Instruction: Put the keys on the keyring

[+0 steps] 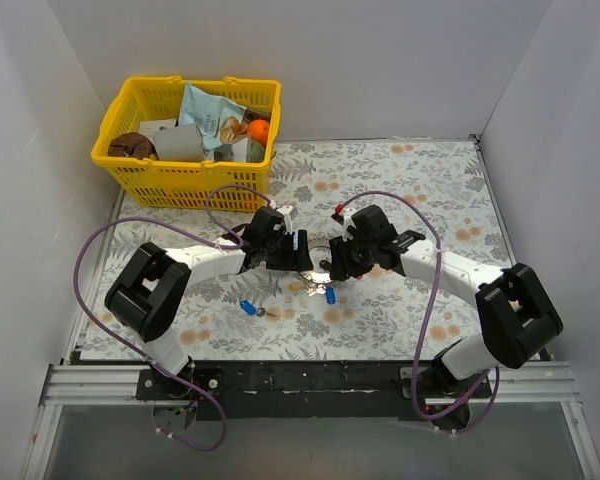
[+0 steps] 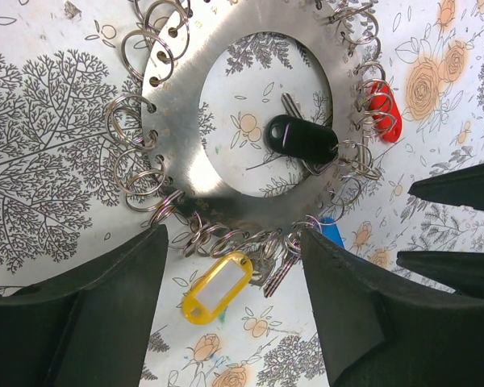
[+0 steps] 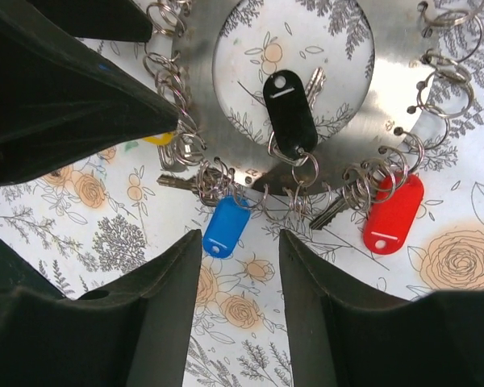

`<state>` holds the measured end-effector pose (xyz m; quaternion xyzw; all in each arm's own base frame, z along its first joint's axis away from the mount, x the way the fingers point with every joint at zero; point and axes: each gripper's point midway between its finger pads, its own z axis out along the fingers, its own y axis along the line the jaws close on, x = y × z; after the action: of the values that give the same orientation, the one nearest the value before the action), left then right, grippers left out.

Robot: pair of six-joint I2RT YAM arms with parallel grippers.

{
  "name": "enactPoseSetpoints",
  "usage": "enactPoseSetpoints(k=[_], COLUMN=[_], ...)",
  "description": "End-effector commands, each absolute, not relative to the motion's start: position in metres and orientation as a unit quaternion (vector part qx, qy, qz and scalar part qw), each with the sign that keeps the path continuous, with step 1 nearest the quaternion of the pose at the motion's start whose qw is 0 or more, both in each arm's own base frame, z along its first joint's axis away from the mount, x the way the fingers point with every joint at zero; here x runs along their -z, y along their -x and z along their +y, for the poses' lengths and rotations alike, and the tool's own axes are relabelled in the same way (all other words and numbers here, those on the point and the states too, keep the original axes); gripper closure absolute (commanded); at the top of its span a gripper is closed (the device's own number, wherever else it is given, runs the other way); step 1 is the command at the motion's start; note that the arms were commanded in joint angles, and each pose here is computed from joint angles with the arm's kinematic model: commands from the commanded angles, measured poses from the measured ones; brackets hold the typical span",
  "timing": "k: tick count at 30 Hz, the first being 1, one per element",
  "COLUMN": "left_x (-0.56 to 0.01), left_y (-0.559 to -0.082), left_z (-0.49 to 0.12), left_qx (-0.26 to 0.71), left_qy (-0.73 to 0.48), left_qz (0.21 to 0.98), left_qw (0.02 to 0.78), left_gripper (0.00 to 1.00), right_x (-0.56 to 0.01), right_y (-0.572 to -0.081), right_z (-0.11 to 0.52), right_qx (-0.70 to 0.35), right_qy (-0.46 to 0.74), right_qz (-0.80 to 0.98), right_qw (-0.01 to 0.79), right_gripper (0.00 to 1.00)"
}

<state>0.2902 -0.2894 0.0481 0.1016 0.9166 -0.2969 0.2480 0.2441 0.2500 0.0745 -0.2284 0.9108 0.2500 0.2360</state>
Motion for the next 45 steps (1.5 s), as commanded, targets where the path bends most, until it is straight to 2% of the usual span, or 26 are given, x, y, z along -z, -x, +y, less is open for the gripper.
enactPoseSetpoints(k=[1,10,21,26,45], left_x=[-0.059,-0.058,-0.061,-0.062,-0.062], left_y=[-0.290,-0.290,-0.291,-0.291,-0.291], left_z=[-0.292,-0.292,-0.293,-0.294,-0.292], left_qx=[0.308,0.309,0.310,0.312,0.306], left_qy=[-0.110,-0.111,-0.113,-0.113,-0.112], left_qz=[0.908,0.907,0.906,0.906,0.907], left_qw=[0.263,0.264,0.266,0.264,0.265], left_gripper=[0.33,0.33,0.33,0.33,0.33], right_x=[-0.072,-0.065,-0.073,-0.068,-0.062], right_y=[-0.247,-0.253,-0.279,-0.286,-0.307], right_z=[0.246,0.227,0.211,0.209,0.219], right_qx=[-0.257,-0.269,-0.256,-0.257,-0.277], right_qy=[0.207,0.166,0.161,0.160,0.165], right_qz=[0.914,0.918,0.915,0.915,0.911], right_qw=[0.237,0.241,0.266,0.268,0.256], right_gripper=[0.50,0.55,0.57,0.63,0.65])
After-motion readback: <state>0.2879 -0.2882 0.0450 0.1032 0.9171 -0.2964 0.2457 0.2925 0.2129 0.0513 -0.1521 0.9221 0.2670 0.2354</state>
